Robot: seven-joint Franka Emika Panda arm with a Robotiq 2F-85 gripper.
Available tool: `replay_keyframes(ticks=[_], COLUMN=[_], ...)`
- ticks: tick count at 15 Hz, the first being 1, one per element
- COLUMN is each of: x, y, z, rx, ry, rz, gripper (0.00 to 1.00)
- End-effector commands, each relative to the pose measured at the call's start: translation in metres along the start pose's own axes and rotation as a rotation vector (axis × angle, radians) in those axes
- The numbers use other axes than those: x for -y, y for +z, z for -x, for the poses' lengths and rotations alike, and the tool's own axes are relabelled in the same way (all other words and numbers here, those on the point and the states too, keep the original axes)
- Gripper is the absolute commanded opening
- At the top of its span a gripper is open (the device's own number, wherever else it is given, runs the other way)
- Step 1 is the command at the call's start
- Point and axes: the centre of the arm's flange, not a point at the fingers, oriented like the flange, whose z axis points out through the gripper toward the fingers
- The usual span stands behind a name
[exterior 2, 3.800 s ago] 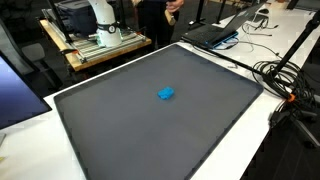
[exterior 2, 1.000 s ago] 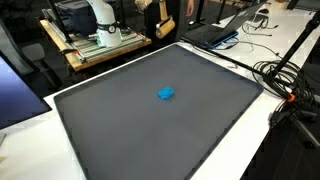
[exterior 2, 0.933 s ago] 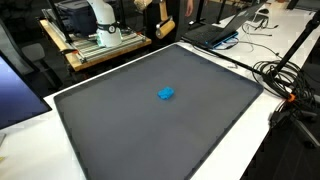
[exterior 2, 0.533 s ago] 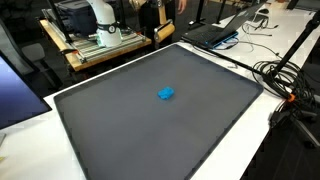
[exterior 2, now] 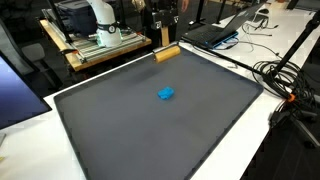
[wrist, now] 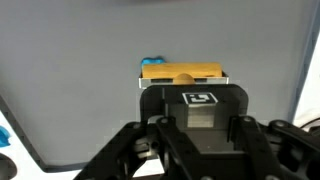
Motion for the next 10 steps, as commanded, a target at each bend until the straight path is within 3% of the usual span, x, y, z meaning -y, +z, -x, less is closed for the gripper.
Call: replay_keyframes(ticks=[1, 10], x=[0.003, -0.015], y=[0.019, 0.083], z=[-0.048, -0.083], rx=[0.009, 0.113], ry=[0.117, 0.297], rz=[0.051, 0.082], gripper=[0.22, 0.22])
